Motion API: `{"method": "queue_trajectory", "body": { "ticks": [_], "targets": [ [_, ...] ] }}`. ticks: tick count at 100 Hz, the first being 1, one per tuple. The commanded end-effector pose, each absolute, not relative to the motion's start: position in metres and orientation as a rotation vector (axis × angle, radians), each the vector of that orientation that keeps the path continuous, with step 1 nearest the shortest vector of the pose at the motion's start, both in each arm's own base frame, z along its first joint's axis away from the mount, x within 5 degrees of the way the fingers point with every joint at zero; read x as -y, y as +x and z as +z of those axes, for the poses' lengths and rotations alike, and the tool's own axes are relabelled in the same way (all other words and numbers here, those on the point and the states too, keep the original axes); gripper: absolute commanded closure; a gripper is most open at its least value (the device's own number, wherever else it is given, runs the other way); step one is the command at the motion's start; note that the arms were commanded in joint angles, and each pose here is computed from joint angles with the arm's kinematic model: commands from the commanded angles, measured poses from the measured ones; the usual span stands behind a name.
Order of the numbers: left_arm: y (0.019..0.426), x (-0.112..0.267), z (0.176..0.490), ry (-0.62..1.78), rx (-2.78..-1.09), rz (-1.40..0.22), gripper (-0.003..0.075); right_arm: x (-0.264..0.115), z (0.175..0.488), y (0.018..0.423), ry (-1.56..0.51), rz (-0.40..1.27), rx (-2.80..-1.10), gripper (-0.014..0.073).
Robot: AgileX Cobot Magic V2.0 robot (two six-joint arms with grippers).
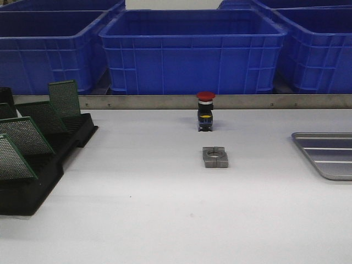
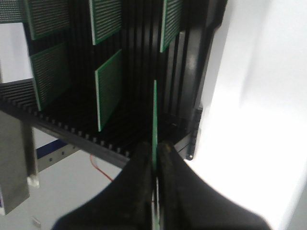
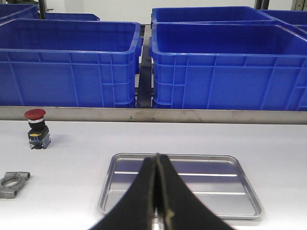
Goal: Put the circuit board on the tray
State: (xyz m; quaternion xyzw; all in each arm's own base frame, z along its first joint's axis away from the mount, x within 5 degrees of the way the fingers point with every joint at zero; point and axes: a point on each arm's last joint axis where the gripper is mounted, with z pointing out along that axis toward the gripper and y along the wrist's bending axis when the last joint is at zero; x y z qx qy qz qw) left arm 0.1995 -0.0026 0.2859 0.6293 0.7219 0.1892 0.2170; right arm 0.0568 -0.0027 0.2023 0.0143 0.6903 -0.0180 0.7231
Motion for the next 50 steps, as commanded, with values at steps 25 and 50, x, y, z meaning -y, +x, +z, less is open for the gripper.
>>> {"method": "queue_trajectory", "body": {
  "ticks": [25,50],
  "targets": [
    [0.17,0.03,0.332,1.364,-1.83,0.281,0.0741,0.002,0.215,0.053,0.019,-0.051,-1.408,0.0657],
    [0.168,0.068,0.325,1.425,-1.786,-0.056,0.0741,0.002,0.215,0.053,0.019,-0.051,-1.408,0.0657]
  ]
}}
